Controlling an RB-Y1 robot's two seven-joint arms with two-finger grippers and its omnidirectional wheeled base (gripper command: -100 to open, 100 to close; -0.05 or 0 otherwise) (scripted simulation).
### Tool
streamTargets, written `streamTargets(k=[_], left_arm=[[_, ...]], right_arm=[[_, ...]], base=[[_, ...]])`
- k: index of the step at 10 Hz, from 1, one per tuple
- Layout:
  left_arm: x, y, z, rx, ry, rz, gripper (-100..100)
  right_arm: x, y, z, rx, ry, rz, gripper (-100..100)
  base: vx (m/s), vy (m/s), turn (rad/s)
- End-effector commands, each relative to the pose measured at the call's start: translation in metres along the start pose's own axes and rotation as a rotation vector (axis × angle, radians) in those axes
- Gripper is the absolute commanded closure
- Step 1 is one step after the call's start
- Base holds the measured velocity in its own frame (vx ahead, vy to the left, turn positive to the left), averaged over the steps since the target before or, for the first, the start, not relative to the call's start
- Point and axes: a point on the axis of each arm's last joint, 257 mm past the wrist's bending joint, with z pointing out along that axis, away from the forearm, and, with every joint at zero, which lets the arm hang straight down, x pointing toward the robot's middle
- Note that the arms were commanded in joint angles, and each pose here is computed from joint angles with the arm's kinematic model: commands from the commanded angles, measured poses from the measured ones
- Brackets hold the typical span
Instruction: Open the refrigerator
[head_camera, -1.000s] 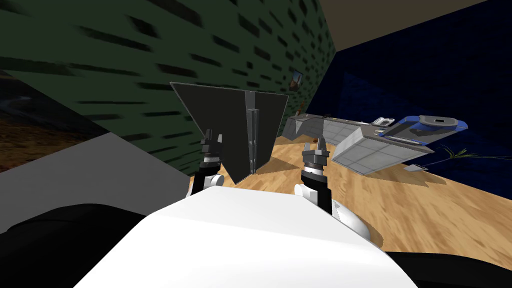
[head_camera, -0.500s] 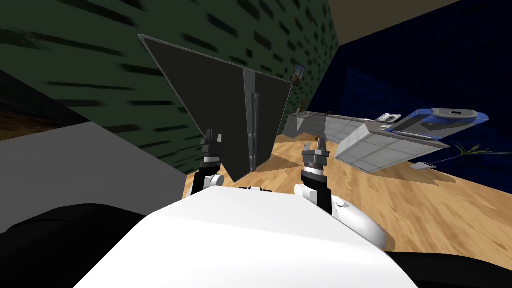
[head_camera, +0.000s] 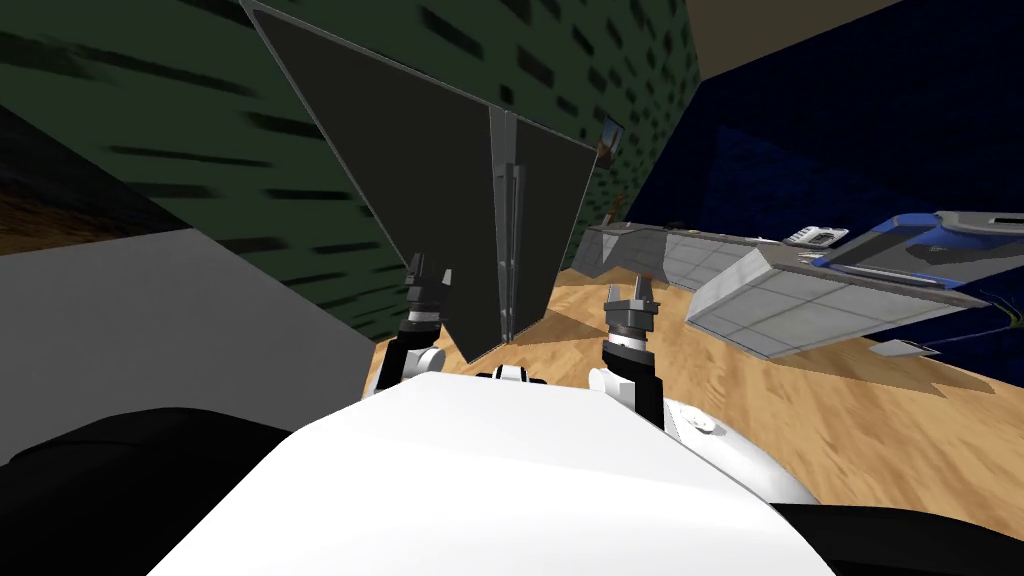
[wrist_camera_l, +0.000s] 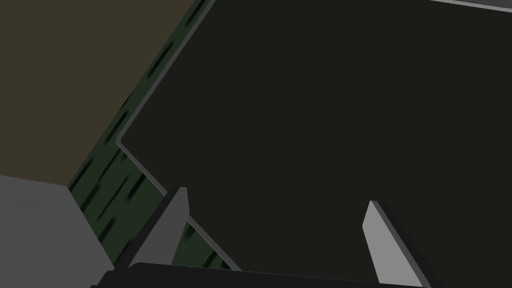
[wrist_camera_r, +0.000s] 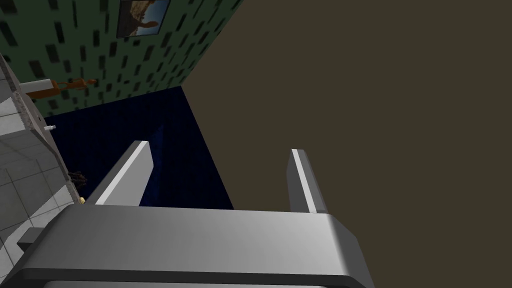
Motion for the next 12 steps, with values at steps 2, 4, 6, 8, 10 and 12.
streamTargets(k=[2,4,6,8,10,12], left_arm=[[0.006,0.012,0.008,-0.064,0.016,-0.064,-100],[0.01,0.02,0.012,-0.102,0.024,-0.107,-100],[0.012,0.027,0.014,-0.132,0.028,-0.129,-100],[0.017,0.035,0.018,-0.175,0.039,-0.175,-100],[0.02,0.043,0.019,-0.212,0.043,-0.198,-100],[0.023,0.049,0.02,-0.241,0.047,-0.222,-100]], right_arm=[[0.0,0.0,0.0,0.0,0.0,0.0,0],[0.0,0.0,0.0,0.0,0.0,0.0,0],[0.0,0.0,0.0,0.0,0.0,0.0,0],[0.0,0.0,0.0,0.0,0.0,0.0,0],[0.0,0.0,0.0,0.0,0.0,0.0,0],[0.0,0.0,0.0,0.0,0.0,0.0,0]], base=[[0.064,-0.049,0.16],[0.068,-0.065,0.184],[0.073,-0.067,0.125],[0.053,-0.052,0.19],[0.047,-0.045,0.086],[0.036,-0.046,0.109]])
